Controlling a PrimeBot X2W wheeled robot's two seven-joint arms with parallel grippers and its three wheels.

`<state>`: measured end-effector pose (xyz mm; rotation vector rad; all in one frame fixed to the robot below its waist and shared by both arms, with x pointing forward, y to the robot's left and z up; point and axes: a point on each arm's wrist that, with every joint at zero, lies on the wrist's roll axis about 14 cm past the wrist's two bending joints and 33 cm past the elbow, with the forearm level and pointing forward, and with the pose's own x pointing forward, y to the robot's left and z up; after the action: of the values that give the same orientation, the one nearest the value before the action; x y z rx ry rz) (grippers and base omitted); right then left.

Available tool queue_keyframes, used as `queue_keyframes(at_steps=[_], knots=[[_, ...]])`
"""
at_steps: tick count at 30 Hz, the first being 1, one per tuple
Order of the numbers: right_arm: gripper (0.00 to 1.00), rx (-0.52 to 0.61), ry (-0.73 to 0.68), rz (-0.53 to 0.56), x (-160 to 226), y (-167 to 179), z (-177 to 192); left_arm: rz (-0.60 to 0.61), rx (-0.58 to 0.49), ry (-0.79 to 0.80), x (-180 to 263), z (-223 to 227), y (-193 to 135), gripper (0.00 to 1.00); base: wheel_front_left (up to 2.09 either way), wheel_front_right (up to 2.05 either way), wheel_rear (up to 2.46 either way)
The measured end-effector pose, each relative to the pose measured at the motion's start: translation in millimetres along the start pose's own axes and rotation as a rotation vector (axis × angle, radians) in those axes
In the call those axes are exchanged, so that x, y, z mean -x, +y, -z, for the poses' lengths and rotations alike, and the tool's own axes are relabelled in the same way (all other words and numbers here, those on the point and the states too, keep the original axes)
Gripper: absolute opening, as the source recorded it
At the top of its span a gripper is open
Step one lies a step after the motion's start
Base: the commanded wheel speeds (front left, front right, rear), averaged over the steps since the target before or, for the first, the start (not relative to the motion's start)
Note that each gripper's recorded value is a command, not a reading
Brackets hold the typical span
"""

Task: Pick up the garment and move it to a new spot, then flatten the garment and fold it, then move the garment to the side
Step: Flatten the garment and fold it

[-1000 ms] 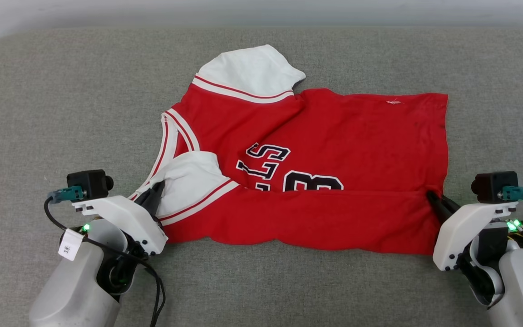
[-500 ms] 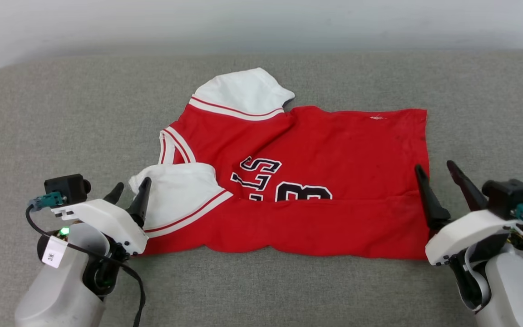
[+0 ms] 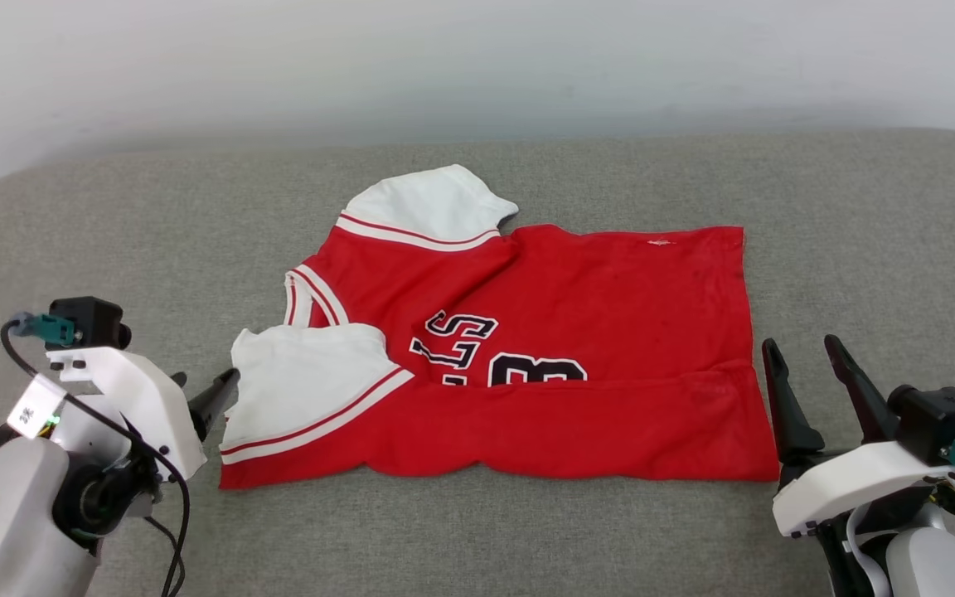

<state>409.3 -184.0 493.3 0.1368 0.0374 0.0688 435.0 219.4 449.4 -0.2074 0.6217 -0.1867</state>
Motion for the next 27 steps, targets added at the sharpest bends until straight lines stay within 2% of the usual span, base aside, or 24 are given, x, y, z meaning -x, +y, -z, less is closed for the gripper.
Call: queue_keyframes(at_steps=[8,15,16,17,19,23,27], knots=[[1.00,-0.024,0.022,0.009,0.7,1.8,4.4,-0.005,0.010,0.286,-0.1,35.6,-0.3,1.00,0.00,0.00,0.00],[1.00,-0.067,0.078,0.075,-0.4,-19.0,24.7,-0.006,0.055,0.495,-20.9,87.4,-3.7,1.00,0.00,0.00,0.00],[1.00,-0.072,0.088,0.086,0.8,-22.0,28.1,-0.001,0.060,0.510,-22.4,90.2,-4.6,0.78,0.00,0.00,0.00],[1.00,-0.076,0.100,0.095,1.7,-24.8,31.5,0.004,0.066,0.523,-23.5,92.7,-5.5,0.35,0.00,0.00,0.00],[1.00,-0.084,0.112,0.111,2.0,-29.9,34.3,0.014,0.075,0.531,-25.6,94.8,-6.7,0.00,0.00,0.00,0.00],[1.00,-0.093,0.136,0.133,0.3,-39.4,33.5,0.047,0.067,0.509,-27.9,94.9,-15.4,0.00,0.00,0.00,0.00],[1.00,-0.093,0.250,0.132,2.8,-47.1,44.3,0.043,0.029,0.452,-26.1,85.7,-14.4,0.00,0.00,0.00,0.00]])
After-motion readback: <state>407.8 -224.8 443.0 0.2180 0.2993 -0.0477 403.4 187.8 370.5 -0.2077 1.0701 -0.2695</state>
